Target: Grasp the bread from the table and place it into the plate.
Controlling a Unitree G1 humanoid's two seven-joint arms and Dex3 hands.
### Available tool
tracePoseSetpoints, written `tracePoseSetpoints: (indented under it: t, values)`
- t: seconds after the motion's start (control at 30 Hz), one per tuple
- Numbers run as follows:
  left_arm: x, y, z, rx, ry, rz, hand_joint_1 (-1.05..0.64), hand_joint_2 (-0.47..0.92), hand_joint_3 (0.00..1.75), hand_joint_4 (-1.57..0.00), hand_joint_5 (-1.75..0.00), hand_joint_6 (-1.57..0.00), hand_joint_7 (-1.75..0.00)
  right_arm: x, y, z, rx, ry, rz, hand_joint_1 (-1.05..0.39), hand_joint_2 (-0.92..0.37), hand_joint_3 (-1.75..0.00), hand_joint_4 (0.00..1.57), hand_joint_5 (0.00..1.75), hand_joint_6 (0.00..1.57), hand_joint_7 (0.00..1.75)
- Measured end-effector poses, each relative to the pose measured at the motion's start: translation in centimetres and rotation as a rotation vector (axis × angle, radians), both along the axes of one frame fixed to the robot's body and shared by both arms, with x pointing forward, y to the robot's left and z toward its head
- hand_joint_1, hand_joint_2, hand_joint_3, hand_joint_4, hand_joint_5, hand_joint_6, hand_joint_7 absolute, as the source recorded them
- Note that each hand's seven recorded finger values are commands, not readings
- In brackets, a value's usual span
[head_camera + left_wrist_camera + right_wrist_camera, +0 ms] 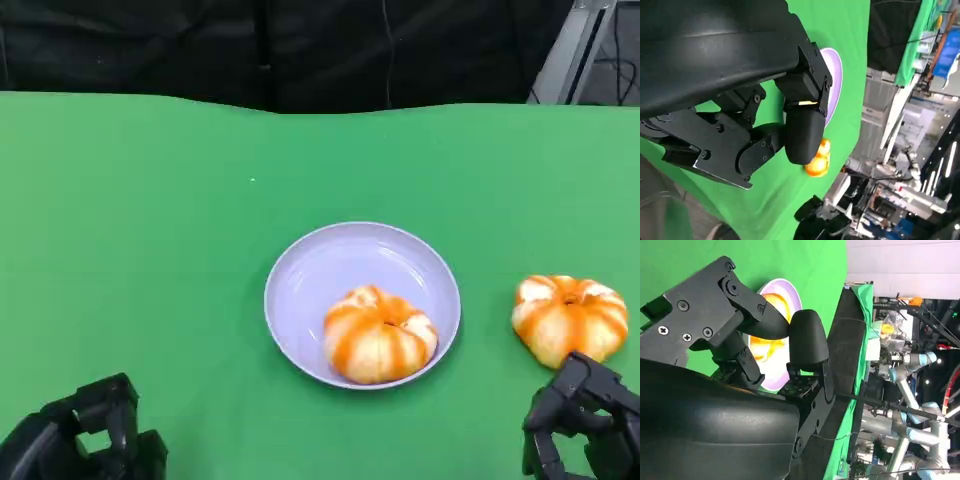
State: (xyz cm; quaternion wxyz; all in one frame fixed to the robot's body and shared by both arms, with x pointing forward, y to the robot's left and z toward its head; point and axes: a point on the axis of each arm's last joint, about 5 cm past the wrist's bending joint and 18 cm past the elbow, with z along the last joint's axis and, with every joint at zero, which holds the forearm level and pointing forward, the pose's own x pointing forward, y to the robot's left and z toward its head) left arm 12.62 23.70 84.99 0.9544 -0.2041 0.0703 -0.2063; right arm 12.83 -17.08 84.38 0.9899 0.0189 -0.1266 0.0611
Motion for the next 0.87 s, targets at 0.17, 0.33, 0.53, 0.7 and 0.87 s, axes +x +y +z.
tracePoseSetpoints:
  t: [0.17,0.33,0.53,0.7,0.87]
  values:
    - [-0.14,0.12,-0.12,-0.003,0.003,0.000,-0.09,0.74,0.88,-0.90,-1.75,-0.81,-1.65,-0.07,0.01,0.01,0.003,0.006,0.002,-0.14,-0.50,-1.32,0.86,1.75,0.77,1.58]
    - [-0.13,0.14,-0.10,-0.007,-0.006,0.013,-0.11,0.66,1.04,-0.90,-1.75,-0.80,-1.70,-0.10,0.01,0.03,0.000,0.002,0.002,-0.15,-0.49,-1.32,0.87,1.75,0.77,1.58]
    - [-0.06,0.14,0.13,0.001,-0.016,0.016,-0.10,0.67,1.01,-0.90,-1.75,-0.81,-1.68,-0.30,-0.03,0.08,0.002,0.004,0.001,-0.15,-0.49,-1.33,0.86,1.75,0.77,1.58]
    - [-0.06,0.14,0.16,0.002,-0.016,0.019,-0.10,0.67,1.00,-0.90,-1.75,-0.81,-1.69,-0.41,-0.07,0.01,0.014,0.016,0.003,-0.15,-0.49,-1.32,0.86,1.75,0.77,1.58]
    - [-0.06,0.14,0.16,0.003,-0.015,0.022,-0.09,0.68,1.00,-0.90,-1.75,-0.80,-1.70,-0.39,-0.08,0.02,0.013,0.016,0.002,-0.15,-0.49,-1.32,0.86,1.75,0.77,1.58]
